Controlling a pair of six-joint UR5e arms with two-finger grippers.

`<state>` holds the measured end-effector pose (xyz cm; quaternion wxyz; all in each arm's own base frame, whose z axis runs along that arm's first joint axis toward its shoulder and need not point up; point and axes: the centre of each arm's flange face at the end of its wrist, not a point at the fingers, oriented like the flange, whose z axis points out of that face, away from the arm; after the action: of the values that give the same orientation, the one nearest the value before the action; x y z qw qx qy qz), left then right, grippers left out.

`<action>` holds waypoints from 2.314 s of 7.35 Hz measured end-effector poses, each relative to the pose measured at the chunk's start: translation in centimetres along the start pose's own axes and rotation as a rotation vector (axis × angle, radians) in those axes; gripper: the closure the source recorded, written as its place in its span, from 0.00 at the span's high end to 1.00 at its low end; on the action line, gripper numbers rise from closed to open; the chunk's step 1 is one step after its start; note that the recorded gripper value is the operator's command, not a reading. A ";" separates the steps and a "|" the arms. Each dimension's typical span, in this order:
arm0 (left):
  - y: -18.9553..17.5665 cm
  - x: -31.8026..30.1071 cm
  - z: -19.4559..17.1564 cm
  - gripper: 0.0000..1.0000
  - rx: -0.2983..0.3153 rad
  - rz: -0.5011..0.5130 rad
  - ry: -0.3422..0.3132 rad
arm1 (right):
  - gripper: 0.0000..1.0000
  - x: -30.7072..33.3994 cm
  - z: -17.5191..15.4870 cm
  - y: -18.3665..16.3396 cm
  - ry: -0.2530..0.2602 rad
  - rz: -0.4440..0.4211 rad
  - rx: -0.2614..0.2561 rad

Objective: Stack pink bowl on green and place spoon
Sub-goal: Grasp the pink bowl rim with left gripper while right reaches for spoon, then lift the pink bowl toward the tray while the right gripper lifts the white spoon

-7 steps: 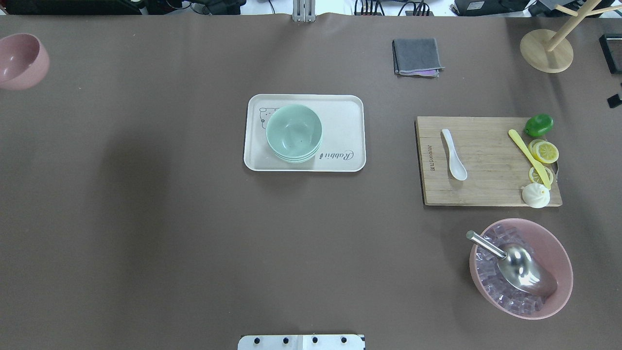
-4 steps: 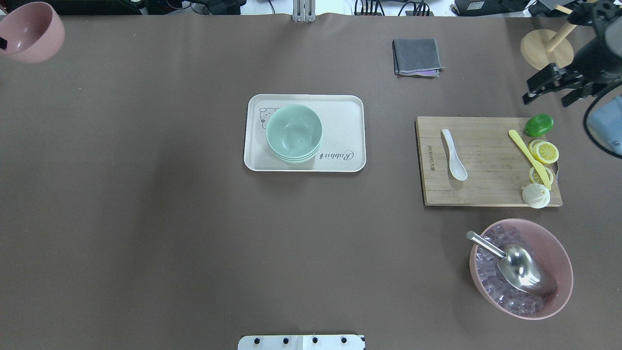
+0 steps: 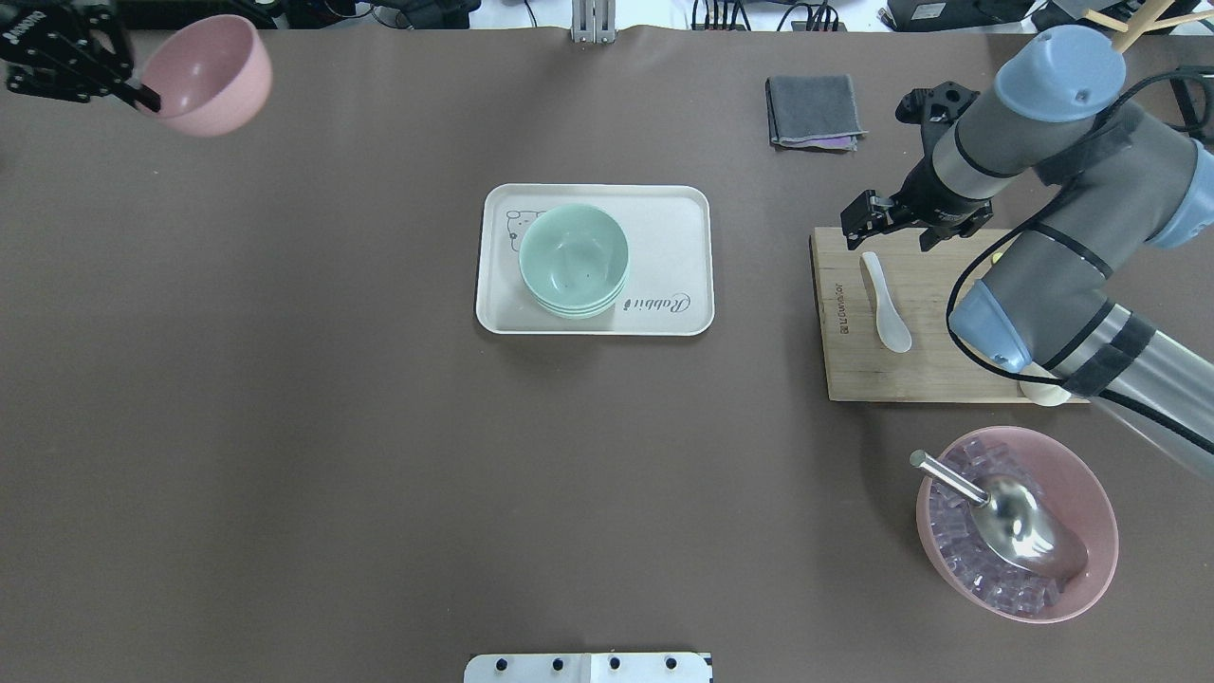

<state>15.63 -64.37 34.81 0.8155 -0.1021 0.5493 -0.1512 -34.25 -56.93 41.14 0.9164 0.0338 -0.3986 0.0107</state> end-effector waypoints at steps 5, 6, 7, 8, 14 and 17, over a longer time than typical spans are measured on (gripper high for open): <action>7.7 14.7 11.4 0.00 0.060 -0.018 -0.007 | 0.78 1.0 3.6 0.9 0.041 -0.080 -0.041; 7.7 15.1 12.0 0.00 0.062 -0.015 -0.006 | 0.76 1.1 3.8 0.9 0.045 -0.084 -0.045; 7.4 15.1 12.4 0.00 0.063 -0.010 -0.003 | 0.64 1.1 4.1 1.0 0.048 -0.086 -0.049; 7.1 15.0 12.7 0.00 0.066 -0.007 -0.001 | 0.44 1.0 4.4 1.3 0.050 -0.090 -0.053; 6.9 15.1 13.3 0.00 0.073 -0.001 -0.001 | 0.00 2.4 2.4 -0.2 0.034 -0.103 -0.044; 9.1 18.0 14.9 0.00 0.071 0.013 0.012 | 0.00 4.0 -2.3 -2.6 -0.045 -0.067 -0.027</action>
<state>36.98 -62.30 21.78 0.8162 -0.0689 0.5491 -0.1659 -29.70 -59.40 42.33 0.9074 0.0349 -0.4179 -0.0261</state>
